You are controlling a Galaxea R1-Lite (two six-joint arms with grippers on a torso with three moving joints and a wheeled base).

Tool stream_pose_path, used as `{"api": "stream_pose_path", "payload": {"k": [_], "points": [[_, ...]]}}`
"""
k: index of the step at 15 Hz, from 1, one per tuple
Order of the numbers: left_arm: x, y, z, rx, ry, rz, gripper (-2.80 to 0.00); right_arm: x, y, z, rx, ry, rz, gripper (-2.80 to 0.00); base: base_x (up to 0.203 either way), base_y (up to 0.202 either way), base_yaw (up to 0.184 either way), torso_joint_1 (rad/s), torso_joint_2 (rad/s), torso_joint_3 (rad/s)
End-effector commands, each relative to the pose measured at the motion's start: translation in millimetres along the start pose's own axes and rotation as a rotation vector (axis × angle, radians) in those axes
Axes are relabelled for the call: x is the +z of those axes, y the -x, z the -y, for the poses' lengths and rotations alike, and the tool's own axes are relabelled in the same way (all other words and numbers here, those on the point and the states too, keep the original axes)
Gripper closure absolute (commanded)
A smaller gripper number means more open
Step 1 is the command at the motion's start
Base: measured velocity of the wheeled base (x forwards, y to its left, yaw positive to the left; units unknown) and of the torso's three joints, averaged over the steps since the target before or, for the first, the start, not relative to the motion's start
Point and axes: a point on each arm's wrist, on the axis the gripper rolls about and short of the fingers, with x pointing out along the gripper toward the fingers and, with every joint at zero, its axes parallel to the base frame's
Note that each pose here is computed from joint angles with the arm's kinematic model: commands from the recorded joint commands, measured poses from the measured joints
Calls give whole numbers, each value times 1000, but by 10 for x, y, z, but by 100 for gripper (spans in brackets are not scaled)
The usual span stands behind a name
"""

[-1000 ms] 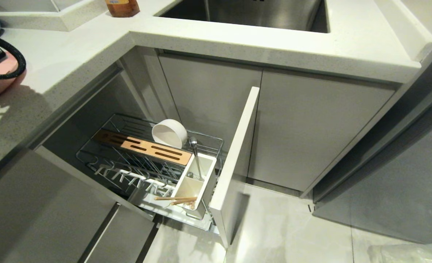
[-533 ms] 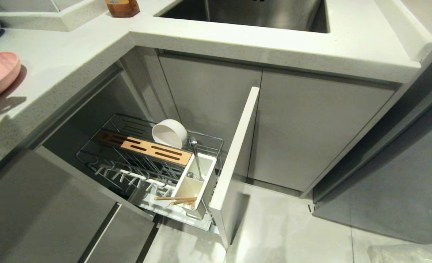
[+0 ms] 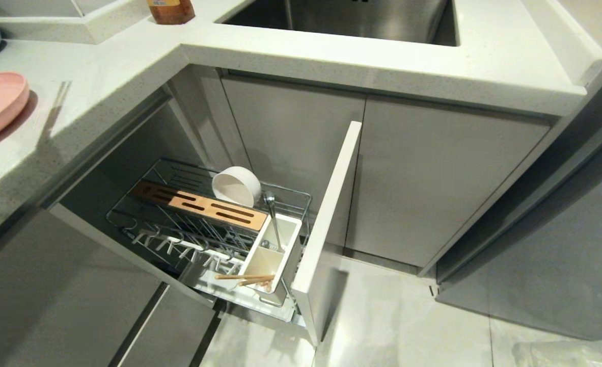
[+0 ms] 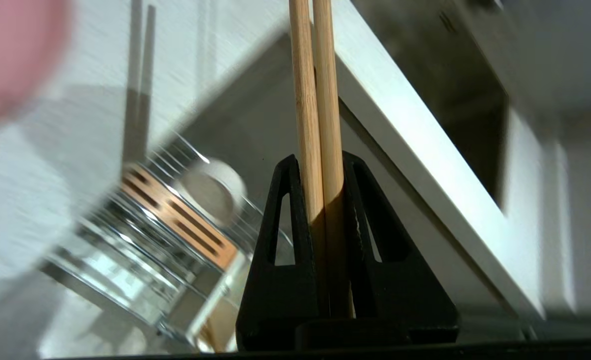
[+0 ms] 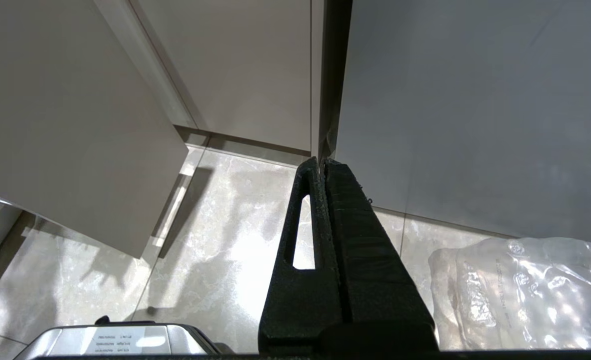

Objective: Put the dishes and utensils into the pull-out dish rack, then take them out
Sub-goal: Pick up the chopsticks and place it in the cupboard

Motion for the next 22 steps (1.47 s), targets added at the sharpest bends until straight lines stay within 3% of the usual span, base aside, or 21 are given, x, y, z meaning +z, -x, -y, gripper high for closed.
{"api": "stream_pose_path", "payload": {"k": [1, 5, 7, 9, 12, 15, 22], "points": [[-69, 225, 38, -99, 0, -50, 0, -7, -2, 0, -1, 0, -2, 0, 0, 0, 0, 0, 0, 0], [-324, 400, 100, -338, -27, -282, 0, -5, -1, 0, 1, 0, -1, 0, 0, 0, 0, 0, 0, 0], [-541, 358, 74, -357, -57, -425, 0, -6, -1, 1, 0, 0, -1, 0, 0, 0, 0, 0, 0, 0], [-809, 208, 61, -292, -113, -588, 0, -4, -1, 0, 0, 0, -1, 0, 0, 0, 0, 0, 0, 0], [-1027, 146, 15, -185, -171, -768, 0, -7, -2, 0, 0, 0, -2, 0, 0, 0, 0, 0, 0, 0], [-1151, 120, -28, -35, -167, -912, 0, -6, -1, 0, 0, 0, -2, 0, 0, 0, 0, 0, 0, 0], [-1466, -63, -89, 218, -204, -1108, 0, -5, -1, 0, 0, 0, -1, 0, 0, 0, 0, 0, 0, 0]]}}
